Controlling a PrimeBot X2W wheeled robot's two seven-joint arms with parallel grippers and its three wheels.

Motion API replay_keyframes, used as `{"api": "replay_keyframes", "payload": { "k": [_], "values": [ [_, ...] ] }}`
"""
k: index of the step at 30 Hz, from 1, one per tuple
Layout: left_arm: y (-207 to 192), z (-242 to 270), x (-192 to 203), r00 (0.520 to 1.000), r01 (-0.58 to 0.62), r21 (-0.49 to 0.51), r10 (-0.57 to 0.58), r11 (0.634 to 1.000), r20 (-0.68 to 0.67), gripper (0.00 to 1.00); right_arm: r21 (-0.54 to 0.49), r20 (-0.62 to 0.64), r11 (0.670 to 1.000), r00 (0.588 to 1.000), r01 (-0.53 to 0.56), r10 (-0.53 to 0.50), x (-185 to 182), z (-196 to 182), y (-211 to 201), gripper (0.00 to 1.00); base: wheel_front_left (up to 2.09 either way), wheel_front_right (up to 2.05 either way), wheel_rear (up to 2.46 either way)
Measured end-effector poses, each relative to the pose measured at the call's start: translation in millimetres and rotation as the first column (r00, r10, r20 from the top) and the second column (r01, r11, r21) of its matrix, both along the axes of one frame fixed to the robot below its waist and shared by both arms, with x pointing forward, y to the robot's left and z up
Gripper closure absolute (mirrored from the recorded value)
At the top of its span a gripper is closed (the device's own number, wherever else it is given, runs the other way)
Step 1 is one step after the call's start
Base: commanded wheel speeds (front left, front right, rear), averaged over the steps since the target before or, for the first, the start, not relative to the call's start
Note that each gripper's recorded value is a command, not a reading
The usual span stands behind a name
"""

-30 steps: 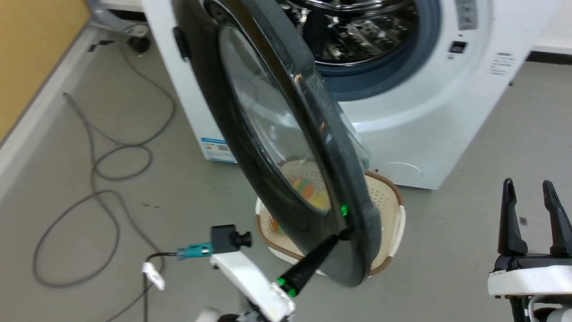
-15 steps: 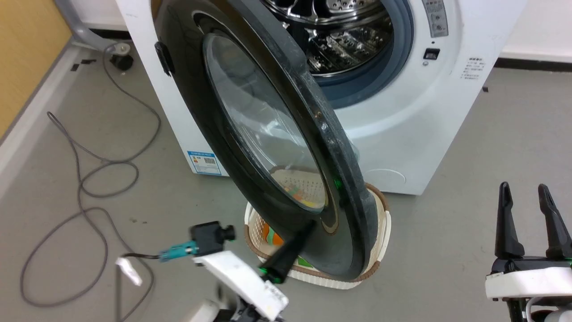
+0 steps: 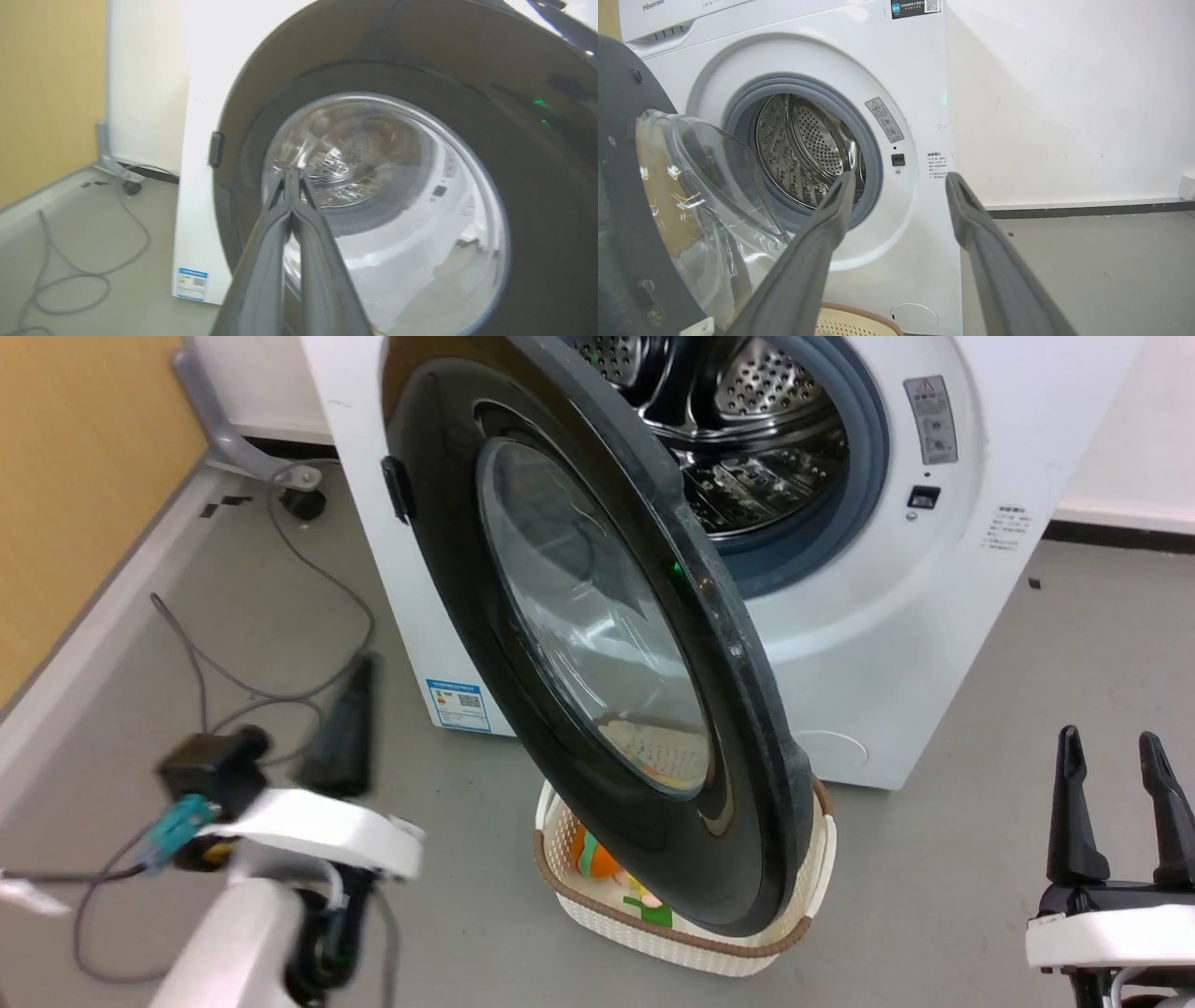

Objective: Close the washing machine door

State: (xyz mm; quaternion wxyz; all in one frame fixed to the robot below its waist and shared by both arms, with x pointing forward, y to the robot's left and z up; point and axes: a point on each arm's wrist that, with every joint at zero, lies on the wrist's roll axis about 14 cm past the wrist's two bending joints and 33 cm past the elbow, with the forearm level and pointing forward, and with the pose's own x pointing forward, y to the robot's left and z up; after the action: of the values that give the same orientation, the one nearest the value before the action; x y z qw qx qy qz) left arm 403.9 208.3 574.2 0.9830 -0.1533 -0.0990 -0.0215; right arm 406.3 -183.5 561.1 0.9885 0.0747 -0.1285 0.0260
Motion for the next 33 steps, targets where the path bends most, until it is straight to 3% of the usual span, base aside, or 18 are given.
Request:
{"api": "replay_keyframes", "payload": {
  "k": [5,9,10,11,14,15,16,24,29,33],
  "values": [
    [39,23,-22,0.972,-0.230,0.198,0.213,0.953,0.104,1.00,-0.001,0.032,1.000,0.999,-0.017,0.017,0,11,6,0.00,0.00,0.00,0.00],
    [51,21,-42,0.944,-0.328,0.278,0.303,0.903,0.129,1.00,-0.002,0.077,1.000,0.997,-0.028,0.028,0,25,10,0.00,0.00,0.00,0.00],
    [53,20,-46,0.940,-0.339,0.293,0.314,0.894,0.131,0.58,0.002,0.097,0.999,0.995,-0.034,0.033,1,32,12,0.00,0.00,0.00,0.00],
    [53,18,-49,0.937,-0.348,0.323,0.322,0.880,0.134,0.00,0.014,0.124,0.999,0.991,-0.042,0.040,2,41,14,0.00,0.00,0.00,0.00],
    [52,8,-58,0.935,-0.353,0.332,0.335,0.874,0.113,0.00,0.030,0.226,0.997,0.972,-0.068,0.059,6,74,22,0.00,0.00,0.00,0.00],
    [51,5,-61,0.937,-0.348,0.323,0.333,0.880,0.102,0.00,0.036,0.268,0.996,0.961,-0.086,0.073,6,88,27,0.57,0.00,0.00,0.00],
    [49,1,-62,0.940,-0.342,0.316,0.330,0.885,0.092,0.00,0.033,0.309,0.993,0.946,-0.114,0.098,5,102,36,1.00,0.00,0.00,0.00],
    [54,-7,-74,0.931,-0.360,0.338,0.356,0.869,0.077,0.00,0.046,0.583,0.935,0.769,-0.352,0.261,-26,193,95,1.00,0.00,0.00,0.00],
    [57,-8,-77,0.926,-0.373,0.337,0.371,0.864,0.074,0.00,0.001,0.634,0.843,0.652,-0.539,0.416,-53,211,137,1.00,0.00,0.00,0.00],
    [59,-12,-79,0.923,-0.377,0.343,0.379,0.860,0.062,0.00,-0.053,0.600,0.762,0.590,-0.645,0.541,-70,202,169,1.00,0.00,0.00,0.00]
  ]
}}
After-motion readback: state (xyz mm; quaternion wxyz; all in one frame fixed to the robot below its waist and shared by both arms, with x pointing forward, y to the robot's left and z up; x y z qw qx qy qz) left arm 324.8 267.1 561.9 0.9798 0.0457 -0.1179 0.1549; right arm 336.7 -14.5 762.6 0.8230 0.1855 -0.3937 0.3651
